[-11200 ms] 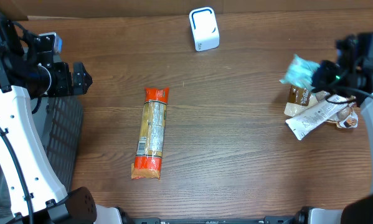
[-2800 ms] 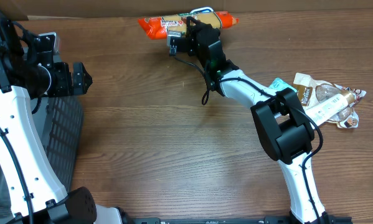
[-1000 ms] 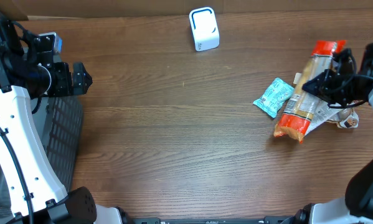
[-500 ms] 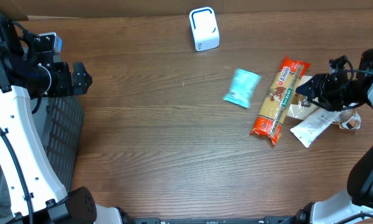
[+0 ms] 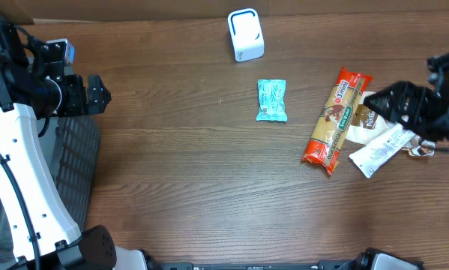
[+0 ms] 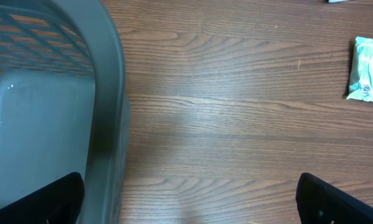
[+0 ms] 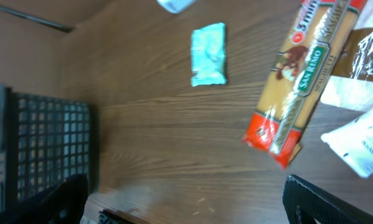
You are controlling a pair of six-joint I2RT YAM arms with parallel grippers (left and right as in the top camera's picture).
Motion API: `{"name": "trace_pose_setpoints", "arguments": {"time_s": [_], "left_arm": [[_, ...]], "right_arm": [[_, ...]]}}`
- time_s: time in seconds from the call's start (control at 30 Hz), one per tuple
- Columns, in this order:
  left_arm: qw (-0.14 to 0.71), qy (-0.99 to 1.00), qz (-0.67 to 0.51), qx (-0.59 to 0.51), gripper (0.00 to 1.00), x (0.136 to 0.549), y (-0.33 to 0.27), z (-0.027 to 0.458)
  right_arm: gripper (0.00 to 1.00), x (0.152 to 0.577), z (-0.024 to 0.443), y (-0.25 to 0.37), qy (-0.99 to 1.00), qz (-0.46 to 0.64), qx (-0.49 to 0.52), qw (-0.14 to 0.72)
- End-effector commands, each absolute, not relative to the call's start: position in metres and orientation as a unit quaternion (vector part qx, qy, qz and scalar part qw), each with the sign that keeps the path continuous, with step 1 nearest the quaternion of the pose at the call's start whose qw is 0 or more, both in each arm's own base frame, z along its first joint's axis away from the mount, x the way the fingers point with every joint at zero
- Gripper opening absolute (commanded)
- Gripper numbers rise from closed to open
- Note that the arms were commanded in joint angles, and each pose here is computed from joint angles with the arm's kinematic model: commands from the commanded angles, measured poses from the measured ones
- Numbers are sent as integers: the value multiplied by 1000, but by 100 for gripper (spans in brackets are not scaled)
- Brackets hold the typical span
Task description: Scan the item barcode
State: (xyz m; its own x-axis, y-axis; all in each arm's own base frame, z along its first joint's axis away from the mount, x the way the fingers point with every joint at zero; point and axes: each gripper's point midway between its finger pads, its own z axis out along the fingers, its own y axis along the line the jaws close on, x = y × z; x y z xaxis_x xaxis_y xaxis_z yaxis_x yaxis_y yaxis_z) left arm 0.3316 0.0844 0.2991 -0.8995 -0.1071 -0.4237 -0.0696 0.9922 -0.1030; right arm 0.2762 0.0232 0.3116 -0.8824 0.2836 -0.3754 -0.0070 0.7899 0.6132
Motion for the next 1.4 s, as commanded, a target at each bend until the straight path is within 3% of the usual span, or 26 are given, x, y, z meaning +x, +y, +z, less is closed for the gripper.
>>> {"name": "trace_pose_setpoints", "arguments": {"time_s": [0.0,0.33,0.57,0.73,0.97,1.37], "left_arm": [[222,973,-48,-33,100,334,82,299],[221,973,-48,-33,100,334,82,299],[221,973,-48,-33,100,334,82,299],[222,973,-48,-33,100,334,82,299],[221,973,-48,-33,100,334,82,299],[221,973,-48,-33,100,334,82,299]], "right_arm": [[100,238,345,39,906,318,87,266],[100,179,367,39,902,239,102,345],[100,159,371,47,903,200,37,379],[100,170,372,45,894,195,26,403],[100,204,367,62,838,173,-78,512],[100,236,275,68,743,138,-106,646]]}}
